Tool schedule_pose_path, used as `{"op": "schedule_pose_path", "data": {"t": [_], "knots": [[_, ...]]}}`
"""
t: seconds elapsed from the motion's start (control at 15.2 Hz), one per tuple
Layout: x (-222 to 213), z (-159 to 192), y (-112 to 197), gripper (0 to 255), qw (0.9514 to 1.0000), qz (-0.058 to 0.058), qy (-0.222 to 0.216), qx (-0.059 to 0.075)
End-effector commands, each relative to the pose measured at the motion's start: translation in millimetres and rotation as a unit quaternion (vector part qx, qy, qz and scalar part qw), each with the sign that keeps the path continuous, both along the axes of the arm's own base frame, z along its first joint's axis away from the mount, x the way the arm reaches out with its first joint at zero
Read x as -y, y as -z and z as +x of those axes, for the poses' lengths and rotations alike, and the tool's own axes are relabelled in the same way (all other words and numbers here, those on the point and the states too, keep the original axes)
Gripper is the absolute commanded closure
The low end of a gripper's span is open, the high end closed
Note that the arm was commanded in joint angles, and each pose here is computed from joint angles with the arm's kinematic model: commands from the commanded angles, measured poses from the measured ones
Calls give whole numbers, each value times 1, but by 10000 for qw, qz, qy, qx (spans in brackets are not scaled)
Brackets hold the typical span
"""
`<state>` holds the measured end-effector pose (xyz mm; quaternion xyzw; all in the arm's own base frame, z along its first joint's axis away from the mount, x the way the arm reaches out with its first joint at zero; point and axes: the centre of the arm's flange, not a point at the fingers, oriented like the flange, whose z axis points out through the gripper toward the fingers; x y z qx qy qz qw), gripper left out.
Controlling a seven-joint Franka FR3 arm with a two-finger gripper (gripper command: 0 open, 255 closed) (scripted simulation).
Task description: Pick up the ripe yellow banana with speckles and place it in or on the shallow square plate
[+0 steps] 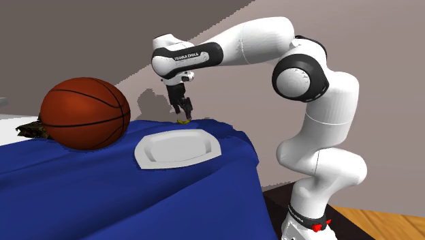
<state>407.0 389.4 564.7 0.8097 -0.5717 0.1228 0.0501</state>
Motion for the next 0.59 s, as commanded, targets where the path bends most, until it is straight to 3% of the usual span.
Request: {"op": "schedule_pose_path", "data": {"t": [0.0,0.26,0.53], "knots": [[1,4,8,0,10000,9,37,4],[6,7,31,0,10000,9,37,4],[6,7,31,0,10000,9,37,4]]}}
